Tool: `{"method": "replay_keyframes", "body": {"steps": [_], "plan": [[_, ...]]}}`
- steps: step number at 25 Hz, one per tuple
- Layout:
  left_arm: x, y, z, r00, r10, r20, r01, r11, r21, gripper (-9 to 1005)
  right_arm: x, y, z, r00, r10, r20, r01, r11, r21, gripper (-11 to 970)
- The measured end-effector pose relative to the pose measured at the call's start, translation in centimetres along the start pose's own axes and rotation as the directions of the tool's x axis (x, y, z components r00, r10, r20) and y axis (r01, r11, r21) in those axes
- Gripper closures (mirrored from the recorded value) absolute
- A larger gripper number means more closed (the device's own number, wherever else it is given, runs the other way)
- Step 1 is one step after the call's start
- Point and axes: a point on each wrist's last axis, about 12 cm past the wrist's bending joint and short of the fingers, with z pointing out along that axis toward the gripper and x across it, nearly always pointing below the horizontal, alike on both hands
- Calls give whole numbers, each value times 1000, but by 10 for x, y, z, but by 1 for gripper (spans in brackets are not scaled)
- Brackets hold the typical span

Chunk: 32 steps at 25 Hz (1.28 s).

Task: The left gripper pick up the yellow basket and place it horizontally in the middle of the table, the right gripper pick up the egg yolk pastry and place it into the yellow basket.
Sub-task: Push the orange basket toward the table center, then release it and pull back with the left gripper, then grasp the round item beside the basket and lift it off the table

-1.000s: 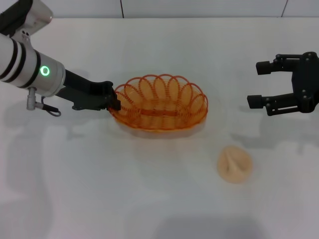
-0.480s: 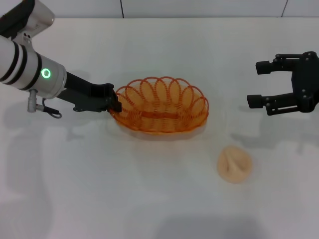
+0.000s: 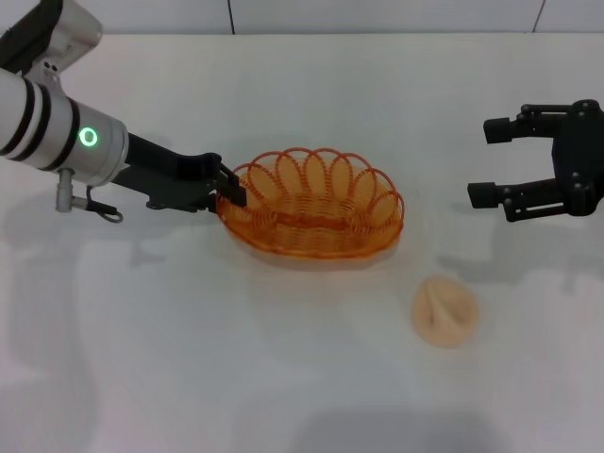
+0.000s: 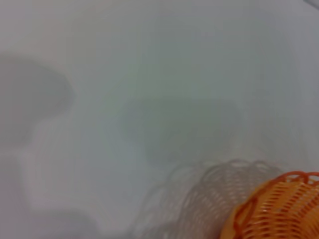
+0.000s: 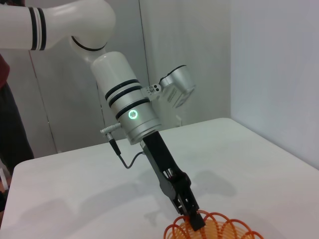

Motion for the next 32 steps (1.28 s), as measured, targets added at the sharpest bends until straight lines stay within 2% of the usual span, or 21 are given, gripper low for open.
{"method": "replay_keyframes", "body": {"steps": [2,4,13,18,21,27,30,32], "plan": [[0,0,0,1000,3,3,-3,1000,6,813,1,0,0,1000,2,-1,-2,1000,1,117],[1,1,-1,1000,5,6,-6,1000,8,599,1,0,-1,1000,2,-1,-2,1000,1,118],[-3,2,-6,999,34,37,-35,999,27,401,0,-1,-2,1000,5,3,-5,1000,7,117],[-11,9,-25,990,59,125,-62,998,20,256,-1,-1,-1,1000,7,6,-7,1000,6,117],[-16,14,-43,969,109,223,-117,993,26,155,0,-1,-1,1000,8,7,-8,1000,8,117],[-15,24,-71,901,211,379,-243,969,39,109,1,-1,-1,999,19,27,-19,1000,7,118],[-9,28,-86,861,302,408,-348,937,40,109,2,0,-1,999,25,26,-25,1000,6,118],[-4,27,-95,829,381,410,-434,900,41,109,2,1,0,999,28,24,-28,1000,1,118]]}}
